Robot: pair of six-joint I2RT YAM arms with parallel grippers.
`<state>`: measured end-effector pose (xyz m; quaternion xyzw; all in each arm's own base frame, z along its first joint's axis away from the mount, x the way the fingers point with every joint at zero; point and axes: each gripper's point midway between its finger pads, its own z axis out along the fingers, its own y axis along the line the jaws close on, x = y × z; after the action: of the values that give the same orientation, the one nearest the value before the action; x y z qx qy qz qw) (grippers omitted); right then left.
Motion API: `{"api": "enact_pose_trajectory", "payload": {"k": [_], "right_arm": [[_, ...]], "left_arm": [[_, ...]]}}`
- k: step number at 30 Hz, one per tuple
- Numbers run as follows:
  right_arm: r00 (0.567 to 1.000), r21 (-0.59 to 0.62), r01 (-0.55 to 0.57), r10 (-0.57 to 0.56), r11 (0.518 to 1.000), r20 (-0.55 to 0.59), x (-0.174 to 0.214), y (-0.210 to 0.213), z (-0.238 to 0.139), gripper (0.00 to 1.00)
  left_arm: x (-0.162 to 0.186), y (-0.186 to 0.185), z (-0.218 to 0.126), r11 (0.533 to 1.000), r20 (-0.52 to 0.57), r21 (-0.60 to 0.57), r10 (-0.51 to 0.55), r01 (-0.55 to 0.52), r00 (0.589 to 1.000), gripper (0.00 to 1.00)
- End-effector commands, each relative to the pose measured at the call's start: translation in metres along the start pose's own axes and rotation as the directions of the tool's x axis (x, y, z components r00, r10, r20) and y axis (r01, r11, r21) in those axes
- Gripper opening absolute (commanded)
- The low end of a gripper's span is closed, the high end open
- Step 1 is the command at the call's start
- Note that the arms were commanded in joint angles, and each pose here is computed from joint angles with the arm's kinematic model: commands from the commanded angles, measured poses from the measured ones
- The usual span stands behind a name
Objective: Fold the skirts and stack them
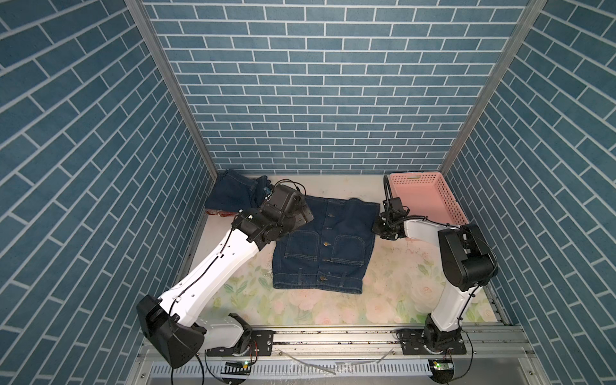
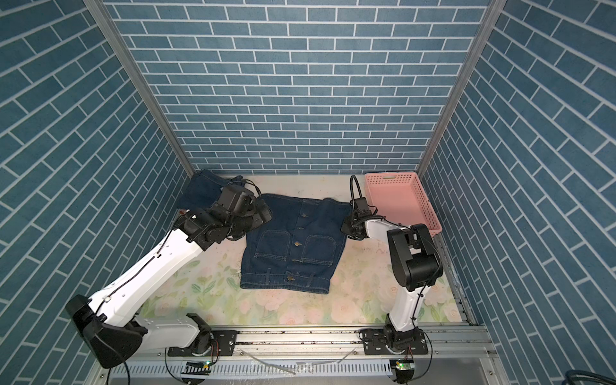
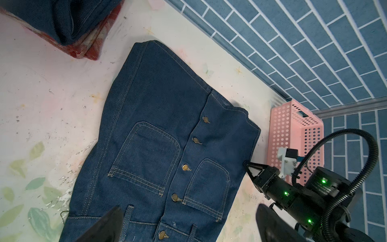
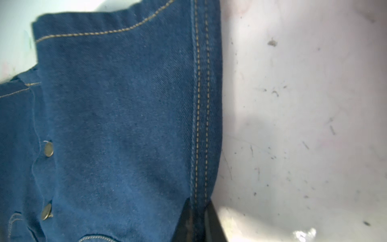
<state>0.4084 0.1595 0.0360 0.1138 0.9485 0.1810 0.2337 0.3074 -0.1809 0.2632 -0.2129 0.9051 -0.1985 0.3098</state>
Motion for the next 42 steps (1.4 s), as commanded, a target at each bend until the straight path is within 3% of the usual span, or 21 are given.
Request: {"api": "enact_pose_trajectory", "payload": {"k": [1, 6, 13, 20, 29, 38, 39, 42], "right_arm": [[1.000, 0.020, -0.005, 0.005, 1.000, 0.017, 0.003, -0.004, -0.016, 0.01], [0.998, 0.029, 0.016, -0.017, 0.999, 0.058, -0.003, -0.004, -0.034, 0.00], [0.995, 0.044, 0.046, -0.050, 0.998, 0.091, -0.008, -0.004, -0.056, 0.00], [0.993, 0.040, 0.050, -0.054, 0.998, 0.107, -0.013, -0.002, -0.064, 0.00], [0.993, 0.028, 0.047, -0.050, 0.999, 0.109, -0.017, 0.003, -0.061, 0.00], [0.996, 0.072, 0.068, -0.072, 0.995, 0.047, -0.010, -0.006, -0.049, 0.00], [0.997, 0.075, 0.072, -0.075, 0.995, 0.031, -0.008, -0.007, -0.047, 0.02], [0.997, 0.081, 0.078, -0.079, 0.994, 0.003, -0.001, -0.010, -0.046, 0.38]], "left_arm": [[0.002, 0.003, 0.007, 0.999, -0.012, -0.040, 0.034, -0.035, 0.999, 1.00], [0.009, 0.038, 0.033, 0.985, -0.002, -0.156, 0.072, -0.071, 0.997, 1.00], [0.043, 0.097, 0.074, 0.949, -0.076, -0.287, 0.117, -0.134, 0.990, 0.97], [0.066, 0.102, 0.088, 0.946, -0.105, -0.198, 0.239, -0.256, 0.965, 0.96], [0.098, 0.110, 0.094, 0.897, -0.150, -0.096, 0.415, -0.431, 0.897, 0.94], [0.097, 0.134, 0.112, 0.849, -0.173, -0.195, 0.463, -0.491, 0.869, 0.95], [0.093, 0.134, 0.114, 0.852, -0.163, -0.197, 0.460, -0.486, 0.873, 0.95], [0.082, 0.134, 0.120, 0.877, -0.147, -0.178, 0.424, -0.446, 0.894, 0.96]]}}
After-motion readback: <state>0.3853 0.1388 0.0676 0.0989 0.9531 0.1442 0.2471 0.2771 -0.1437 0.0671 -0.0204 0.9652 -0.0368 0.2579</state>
